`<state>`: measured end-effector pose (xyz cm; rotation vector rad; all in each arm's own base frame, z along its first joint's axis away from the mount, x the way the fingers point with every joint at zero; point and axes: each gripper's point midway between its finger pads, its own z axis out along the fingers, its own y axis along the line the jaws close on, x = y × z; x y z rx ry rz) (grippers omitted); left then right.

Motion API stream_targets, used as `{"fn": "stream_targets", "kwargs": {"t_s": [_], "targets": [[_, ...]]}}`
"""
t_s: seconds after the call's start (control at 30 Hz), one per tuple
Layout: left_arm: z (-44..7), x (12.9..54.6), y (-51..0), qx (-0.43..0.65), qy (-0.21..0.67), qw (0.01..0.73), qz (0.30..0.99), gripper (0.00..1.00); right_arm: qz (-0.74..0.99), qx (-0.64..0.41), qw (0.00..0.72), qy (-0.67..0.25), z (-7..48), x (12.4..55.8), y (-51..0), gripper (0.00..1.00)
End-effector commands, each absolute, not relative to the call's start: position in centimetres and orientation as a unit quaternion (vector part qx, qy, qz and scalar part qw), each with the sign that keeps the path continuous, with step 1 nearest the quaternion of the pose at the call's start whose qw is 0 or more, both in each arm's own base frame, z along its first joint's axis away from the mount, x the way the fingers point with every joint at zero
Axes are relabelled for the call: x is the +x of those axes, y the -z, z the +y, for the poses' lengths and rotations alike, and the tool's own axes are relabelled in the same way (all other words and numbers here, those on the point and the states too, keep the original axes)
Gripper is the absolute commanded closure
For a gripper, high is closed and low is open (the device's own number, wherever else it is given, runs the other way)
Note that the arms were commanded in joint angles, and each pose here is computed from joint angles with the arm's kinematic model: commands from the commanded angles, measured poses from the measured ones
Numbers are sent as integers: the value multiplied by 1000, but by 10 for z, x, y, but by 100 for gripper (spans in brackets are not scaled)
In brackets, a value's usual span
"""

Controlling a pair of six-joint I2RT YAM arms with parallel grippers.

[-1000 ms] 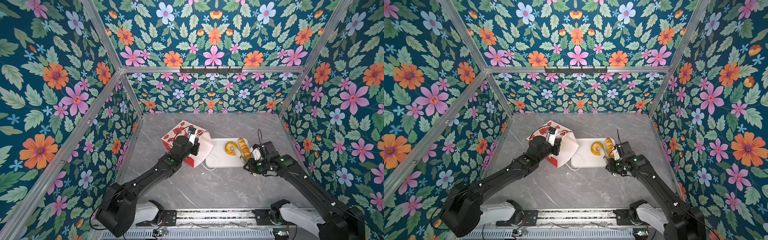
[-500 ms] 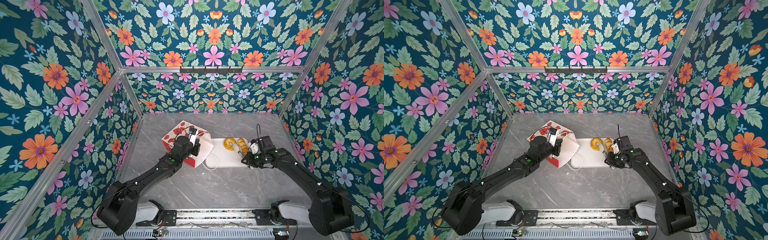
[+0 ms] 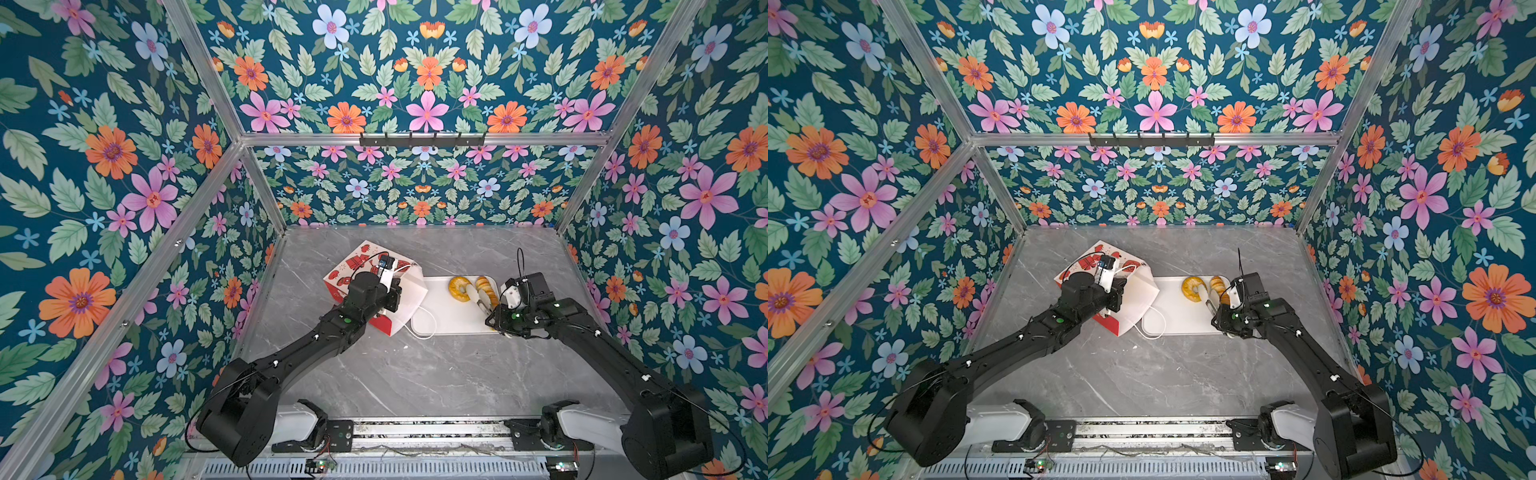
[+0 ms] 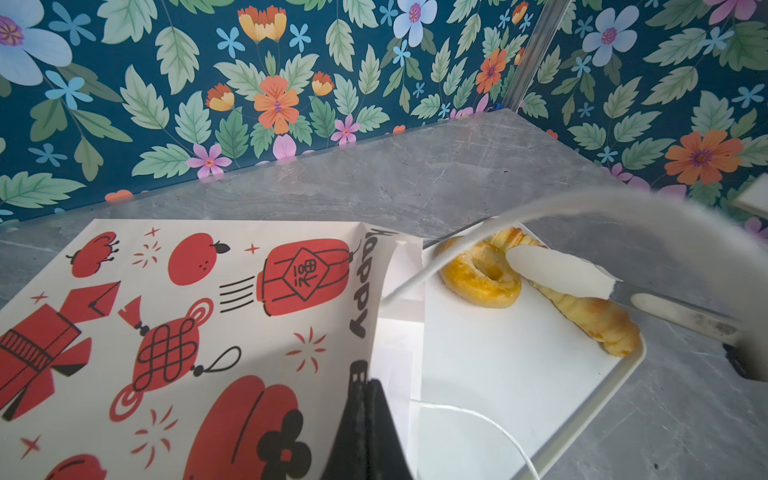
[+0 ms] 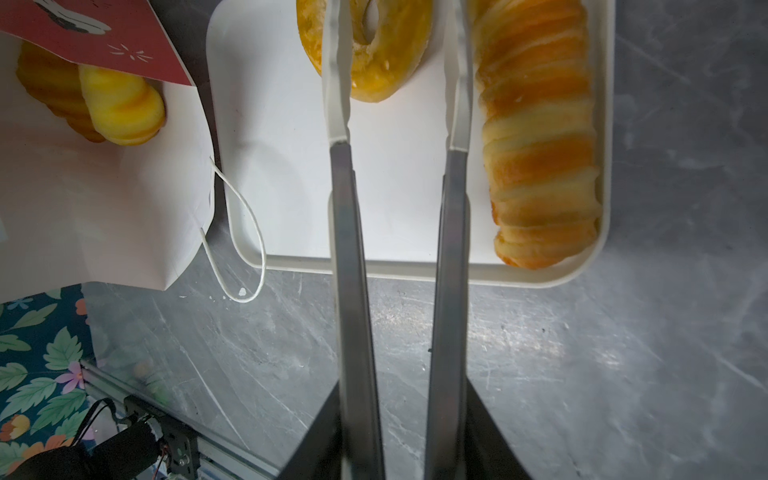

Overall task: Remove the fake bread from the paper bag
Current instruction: 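Release the bagel and draw the tongs back from the tray with the right gripper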

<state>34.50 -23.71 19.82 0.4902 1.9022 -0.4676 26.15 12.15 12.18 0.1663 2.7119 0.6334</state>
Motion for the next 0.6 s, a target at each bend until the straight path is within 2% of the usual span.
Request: {"fn": "stream_targets", "kwargs": {"t_s": [0.0, 0.13, 0.4, 0.57], "targets": [[-240, 347, -208, 205, 203, 543, 789, 100, 954, 54, 200, -218, 118, 263, -133, 63], [-240, 346, -211, 205, 204, 545, 787, 100, 946, 34, 217, -239, 125, 265, -149, 63], [-238, 346, -212, 204, 202, 546, 788, 100, 917, -12, 199, -347, 169, 277, -165, 63], [-238, 346, -214, 203, 201, 547, 787, 100, 917, -41, 176, -356, 192, 285, -158, 63]]}}
